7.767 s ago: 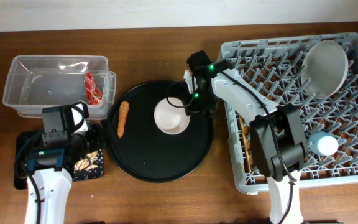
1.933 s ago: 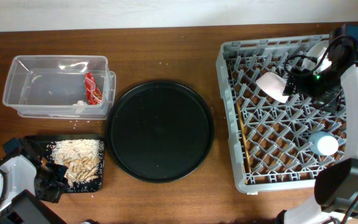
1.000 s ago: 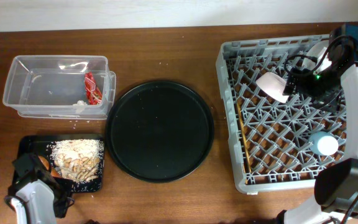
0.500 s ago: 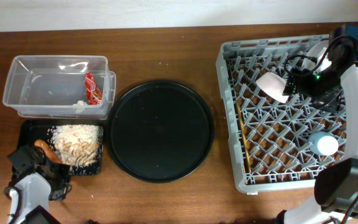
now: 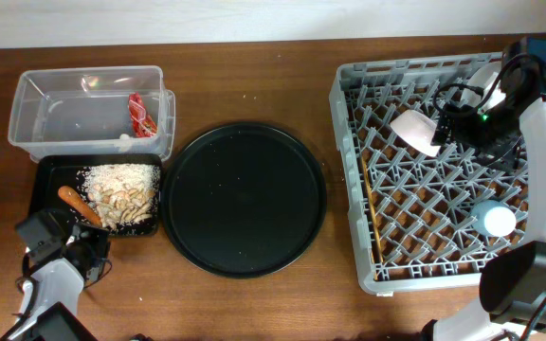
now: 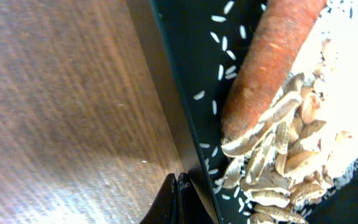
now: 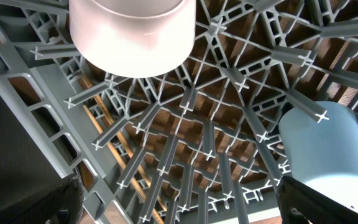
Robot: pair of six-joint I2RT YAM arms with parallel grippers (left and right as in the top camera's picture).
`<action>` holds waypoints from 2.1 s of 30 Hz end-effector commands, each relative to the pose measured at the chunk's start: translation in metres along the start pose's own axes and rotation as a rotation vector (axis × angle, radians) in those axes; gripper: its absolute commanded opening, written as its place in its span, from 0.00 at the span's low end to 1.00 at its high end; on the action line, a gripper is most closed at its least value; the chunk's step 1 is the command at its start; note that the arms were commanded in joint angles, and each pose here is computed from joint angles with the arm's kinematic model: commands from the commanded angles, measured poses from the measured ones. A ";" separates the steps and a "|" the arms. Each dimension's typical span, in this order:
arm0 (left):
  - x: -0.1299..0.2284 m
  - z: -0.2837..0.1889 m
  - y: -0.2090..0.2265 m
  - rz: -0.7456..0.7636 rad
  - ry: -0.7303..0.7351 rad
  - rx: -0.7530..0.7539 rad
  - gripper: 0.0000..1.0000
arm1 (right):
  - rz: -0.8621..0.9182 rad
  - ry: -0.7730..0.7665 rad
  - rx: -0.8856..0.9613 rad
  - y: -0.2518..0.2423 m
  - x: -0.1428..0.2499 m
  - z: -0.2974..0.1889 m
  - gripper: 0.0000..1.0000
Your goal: Sort waste into correct bins and load items into the dishwasher rack
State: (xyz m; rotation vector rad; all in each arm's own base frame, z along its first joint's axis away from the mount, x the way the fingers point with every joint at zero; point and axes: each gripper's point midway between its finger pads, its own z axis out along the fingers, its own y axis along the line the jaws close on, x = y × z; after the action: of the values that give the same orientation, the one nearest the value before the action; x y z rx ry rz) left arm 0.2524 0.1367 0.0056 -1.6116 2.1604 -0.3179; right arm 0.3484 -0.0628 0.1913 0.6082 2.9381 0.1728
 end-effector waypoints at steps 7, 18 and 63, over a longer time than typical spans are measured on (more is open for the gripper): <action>0.023 -0.016 0.002 0.223 0.161 -0.063 0.10 | -0.003 -0.024 -0.009 0.002 -0.002 -0.007 0.98; 0.068 -0.095 -0.171 0.932 0.157 0.229 0.57 | -0.148 -0.011 -0.168 0.030 0.002 -0.009 0.98; 0.127 -0.199 -0.140 1.424 -0.269 0.438 0.99 | -0.334 -0.471 -0.069 -0.004 0.133 -0.015 0.98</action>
State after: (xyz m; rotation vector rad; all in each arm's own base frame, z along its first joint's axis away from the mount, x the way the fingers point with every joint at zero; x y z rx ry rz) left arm 0.2499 -0.0427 0.2202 0.2653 2.2124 -0.0991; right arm 0.2231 -0.0125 0.1988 0.1029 2.4812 0.0846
